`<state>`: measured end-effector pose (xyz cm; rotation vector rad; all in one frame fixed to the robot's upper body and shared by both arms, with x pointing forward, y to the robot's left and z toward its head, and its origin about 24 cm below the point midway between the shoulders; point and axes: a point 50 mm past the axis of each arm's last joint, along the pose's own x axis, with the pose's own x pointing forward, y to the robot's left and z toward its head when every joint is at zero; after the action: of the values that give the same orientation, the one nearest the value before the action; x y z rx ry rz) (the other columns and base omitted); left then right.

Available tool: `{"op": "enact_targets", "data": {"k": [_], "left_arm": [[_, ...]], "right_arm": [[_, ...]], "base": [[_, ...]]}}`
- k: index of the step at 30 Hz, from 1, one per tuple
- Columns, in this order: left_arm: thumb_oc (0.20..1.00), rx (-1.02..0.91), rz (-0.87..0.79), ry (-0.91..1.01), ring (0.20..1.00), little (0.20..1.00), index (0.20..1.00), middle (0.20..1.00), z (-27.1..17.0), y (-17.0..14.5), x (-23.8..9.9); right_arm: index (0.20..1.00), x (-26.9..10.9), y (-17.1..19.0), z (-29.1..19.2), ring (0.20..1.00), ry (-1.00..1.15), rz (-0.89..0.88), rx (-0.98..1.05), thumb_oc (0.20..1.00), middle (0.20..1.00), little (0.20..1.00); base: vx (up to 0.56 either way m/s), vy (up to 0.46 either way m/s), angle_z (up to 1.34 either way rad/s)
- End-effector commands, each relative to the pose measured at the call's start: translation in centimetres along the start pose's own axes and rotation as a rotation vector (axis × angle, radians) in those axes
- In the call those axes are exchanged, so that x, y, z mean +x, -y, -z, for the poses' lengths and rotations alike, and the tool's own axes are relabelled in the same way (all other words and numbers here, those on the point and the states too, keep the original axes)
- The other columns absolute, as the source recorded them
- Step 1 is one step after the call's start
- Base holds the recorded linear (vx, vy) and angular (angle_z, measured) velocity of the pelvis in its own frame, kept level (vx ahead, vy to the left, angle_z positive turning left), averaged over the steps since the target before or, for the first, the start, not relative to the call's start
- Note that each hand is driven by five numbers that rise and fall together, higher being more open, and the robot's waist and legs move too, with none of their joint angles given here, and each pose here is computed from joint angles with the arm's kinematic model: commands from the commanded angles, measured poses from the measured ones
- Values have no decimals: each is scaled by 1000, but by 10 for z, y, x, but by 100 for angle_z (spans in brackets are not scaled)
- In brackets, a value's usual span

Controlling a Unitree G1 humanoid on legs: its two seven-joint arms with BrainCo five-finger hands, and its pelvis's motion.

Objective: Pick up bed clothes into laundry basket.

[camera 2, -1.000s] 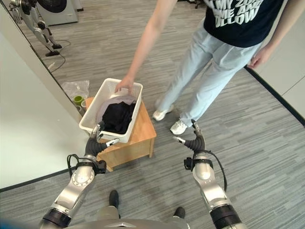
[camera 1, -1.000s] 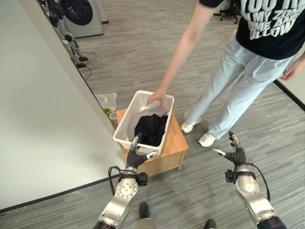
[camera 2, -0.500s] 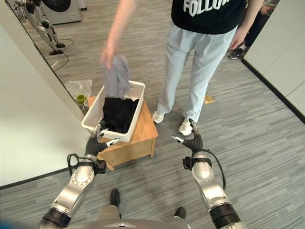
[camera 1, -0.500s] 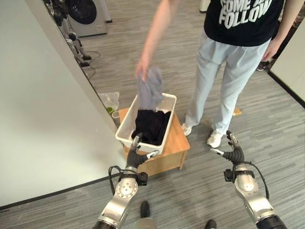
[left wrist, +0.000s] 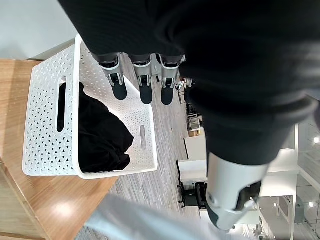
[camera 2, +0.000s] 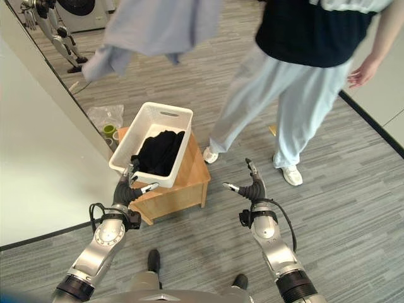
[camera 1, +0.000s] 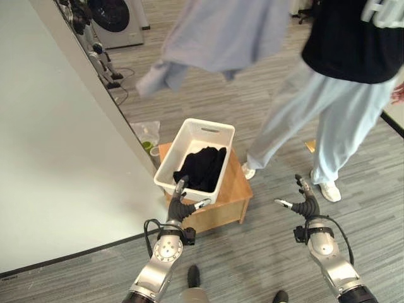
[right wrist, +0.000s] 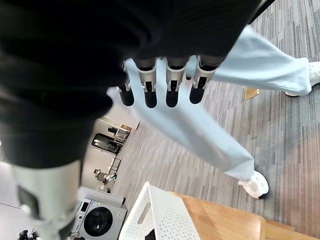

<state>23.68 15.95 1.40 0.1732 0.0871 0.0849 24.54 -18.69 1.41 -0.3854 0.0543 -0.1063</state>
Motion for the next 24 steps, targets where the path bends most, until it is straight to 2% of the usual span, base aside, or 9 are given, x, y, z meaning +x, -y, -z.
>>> {"op": "enact_targets", "data": {"k": [1, 15, 18, 19, 20, 21, 24], "left_arm": [[1000, -55, 50, 213, 1000, 1000, 1000, 1000, -46, 17, 20], [1000, -81, 41, 237, 1000, 1000, 1000, 1000, -54, 10, 20], [1000, -90, 9, 261, 1000, 1000, 1000, 1000, -58, 4, 22], [1000, -102, -10, 288, 1000, 1000, 1000, 1000, -66, 2, 25], [1000, -94, -46, 277, 1000, 1000, 1000, 1000, -62, -6, 24], [1000, -117, -112, 283, 1000, 1000, 1000, 1000, -61, -21, 21], [1000, -131, -115, 249, 1000, 1000, 1000, 1000, -47, -26, 4]], "right_arm": [[1000, 18, 13, -42, 1000, 204, 52, -2, 1000, 1000, 1000], [1000, 26, 10, -62, 1000, 286, 30, -30, 1000, 1000, 1000], [1000, 36, 10, -76, 1000, 333, 33, -24, 1000, 1000, 1000], [1000, 30, -13, -110, 1000, 451, -30, 20, 1000, 1000, 1000], [1000, 21, -16, -87, 1000, 381, -95, -2, 1000, 1000, 1000], [1000, 17, -8, -79, 1000, 364, -88, -7, 1000, 1000, 1000], [1000, 5, 1, -63, 1000, 331, -142, -57, 1000, 1000, 1000]], "base": [[-3, 2, 14], [-35, -23, 21], [-76, -85, 108], [-134, -245, 127], [-167, -346, 181], [-189, -367, 181], [-194, -318, 131]]}}
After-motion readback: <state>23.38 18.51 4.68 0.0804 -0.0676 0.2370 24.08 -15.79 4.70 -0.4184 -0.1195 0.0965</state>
